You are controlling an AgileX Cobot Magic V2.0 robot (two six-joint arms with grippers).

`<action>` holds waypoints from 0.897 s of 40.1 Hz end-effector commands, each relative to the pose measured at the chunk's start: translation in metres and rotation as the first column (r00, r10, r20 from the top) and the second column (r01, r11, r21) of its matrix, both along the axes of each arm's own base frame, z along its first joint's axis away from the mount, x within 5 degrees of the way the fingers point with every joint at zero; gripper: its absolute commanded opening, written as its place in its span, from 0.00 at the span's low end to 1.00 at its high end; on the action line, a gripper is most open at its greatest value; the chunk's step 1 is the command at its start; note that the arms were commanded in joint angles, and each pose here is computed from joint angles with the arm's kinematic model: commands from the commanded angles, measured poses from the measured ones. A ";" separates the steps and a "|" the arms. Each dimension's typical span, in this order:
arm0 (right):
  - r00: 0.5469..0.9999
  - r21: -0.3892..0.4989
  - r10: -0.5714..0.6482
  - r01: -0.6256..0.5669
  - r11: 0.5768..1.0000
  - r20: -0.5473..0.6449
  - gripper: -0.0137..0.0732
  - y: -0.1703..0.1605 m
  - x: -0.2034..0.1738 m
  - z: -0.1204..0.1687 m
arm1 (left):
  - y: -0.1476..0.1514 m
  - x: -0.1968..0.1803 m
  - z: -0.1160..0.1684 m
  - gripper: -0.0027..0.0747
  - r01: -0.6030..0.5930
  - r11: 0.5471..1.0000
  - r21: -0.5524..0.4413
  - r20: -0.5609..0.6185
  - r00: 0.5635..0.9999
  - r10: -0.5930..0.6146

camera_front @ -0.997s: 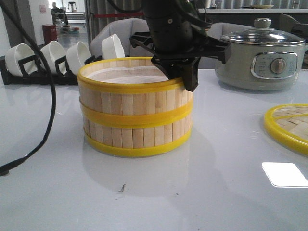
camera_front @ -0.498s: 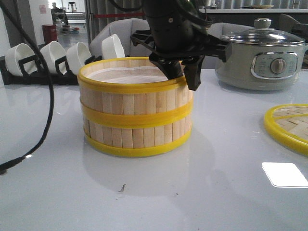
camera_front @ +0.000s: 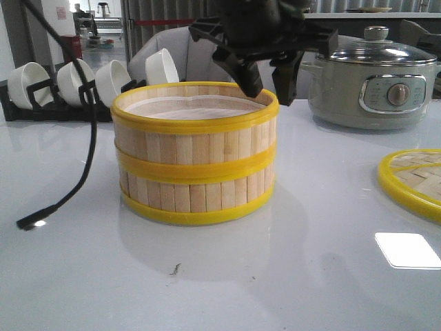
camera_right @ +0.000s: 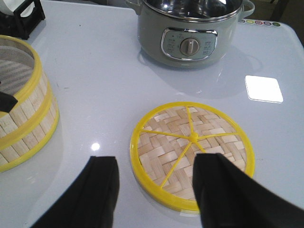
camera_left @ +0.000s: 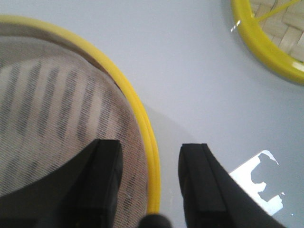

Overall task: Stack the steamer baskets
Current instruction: 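Open the left gripper and raise it away from the stack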

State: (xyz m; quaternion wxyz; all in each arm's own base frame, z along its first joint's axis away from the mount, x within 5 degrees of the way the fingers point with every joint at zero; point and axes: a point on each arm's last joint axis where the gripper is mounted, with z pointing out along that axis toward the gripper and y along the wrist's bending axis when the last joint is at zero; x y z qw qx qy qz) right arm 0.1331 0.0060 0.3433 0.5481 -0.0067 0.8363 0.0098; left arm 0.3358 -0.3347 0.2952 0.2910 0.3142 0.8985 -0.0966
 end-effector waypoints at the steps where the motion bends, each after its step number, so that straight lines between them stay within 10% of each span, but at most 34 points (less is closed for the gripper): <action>1: 0.994 -0.016 0.010 -0.008 1.000 0.109 0.69 0.000 0.002 0.019 | 0.009 -0.004 0.055 0.50 -0.001 0.997 -0.082 0.124 0.992 0.011; 9: 0.994 -0.016 0.010 -0.008 1.000 0.107 0.69 0.000 0.002 0.018 | 0.023 0.002 0.076 0.13 -0.038 0.997 -0.074 0.140 0.989 0.048; 21: 0.994 -0.017 0.010 -0.008 1.000 0.105 0.69 0.000 0.002 0.018 | 0.098 0.018 0.136 0.16 -0.170 0.972 -0.163 0.239 0.949 0.206; 36: 0.994 -0.017 0.010 -0.008 1.000 0.105 0.69 0.000 0.002 0.018 | 0.234 -0.029 0.231 0.16 -0.357 0.871 -0.337 0.377 0.797 0.472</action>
